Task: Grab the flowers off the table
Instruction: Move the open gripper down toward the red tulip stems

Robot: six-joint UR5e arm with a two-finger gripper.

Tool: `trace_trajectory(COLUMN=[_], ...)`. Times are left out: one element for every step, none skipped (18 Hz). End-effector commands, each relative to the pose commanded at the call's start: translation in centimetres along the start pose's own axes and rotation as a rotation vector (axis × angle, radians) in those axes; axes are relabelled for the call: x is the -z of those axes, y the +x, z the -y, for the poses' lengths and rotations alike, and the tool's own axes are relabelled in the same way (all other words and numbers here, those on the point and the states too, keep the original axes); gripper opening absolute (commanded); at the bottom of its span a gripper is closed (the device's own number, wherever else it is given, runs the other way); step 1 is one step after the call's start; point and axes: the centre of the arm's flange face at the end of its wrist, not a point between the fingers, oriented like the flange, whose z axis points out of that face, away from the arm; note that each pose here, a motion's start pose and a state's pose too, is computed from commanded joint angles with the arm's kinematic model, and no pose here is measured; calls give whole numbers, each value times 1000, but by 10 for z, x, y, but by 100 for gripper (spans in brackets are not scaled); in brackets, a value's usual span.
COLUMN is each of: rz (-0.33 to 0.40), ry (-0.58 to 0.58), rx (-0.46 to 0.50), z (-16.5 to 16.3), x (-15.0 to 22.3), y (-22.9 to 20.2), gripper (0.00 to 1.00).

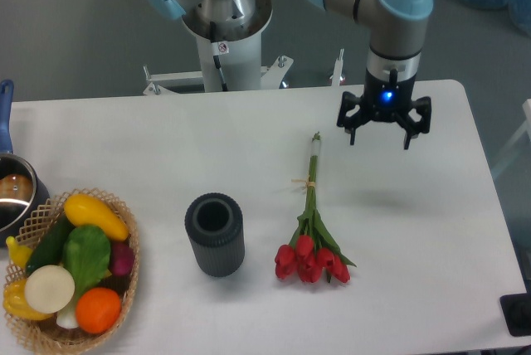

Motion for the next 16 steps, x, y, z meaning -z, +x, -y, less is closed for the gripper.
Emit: trace_trajectory(rz=[-3, -3, -11, -17, -24, -35, -39, -44, -50, -56, -62, -72, -87, -99, -105, -107], ry=[-1, -6, -11, -13, -18, -25, -28, -31, -35, -39, -40, -43, -45, -49, -49, -51], rx=[1, -2, -1, -11, -23, -20, -19, -20, -12, -4, -2, -1, 2, -3, -7, -6], z=[0, 0, 0, 3, 7, 8, 9, 11, 12, 10, 11, 10, 10, 12, 13, 13], x=[-2, -5, -10, -14, -19, -27, -31, -36, -40, -45, -47, -52, -59, -66, -68, -71], y=[0, 0, -2, 1, 6, 6, 6, 7, 10, 10, 10, 12, 13, 16, 18, 19], gripper=[100, 100, 100, 100, 100, 100, 100, 100, 100, 100, 100, 100, 100, 100, 100, 100])
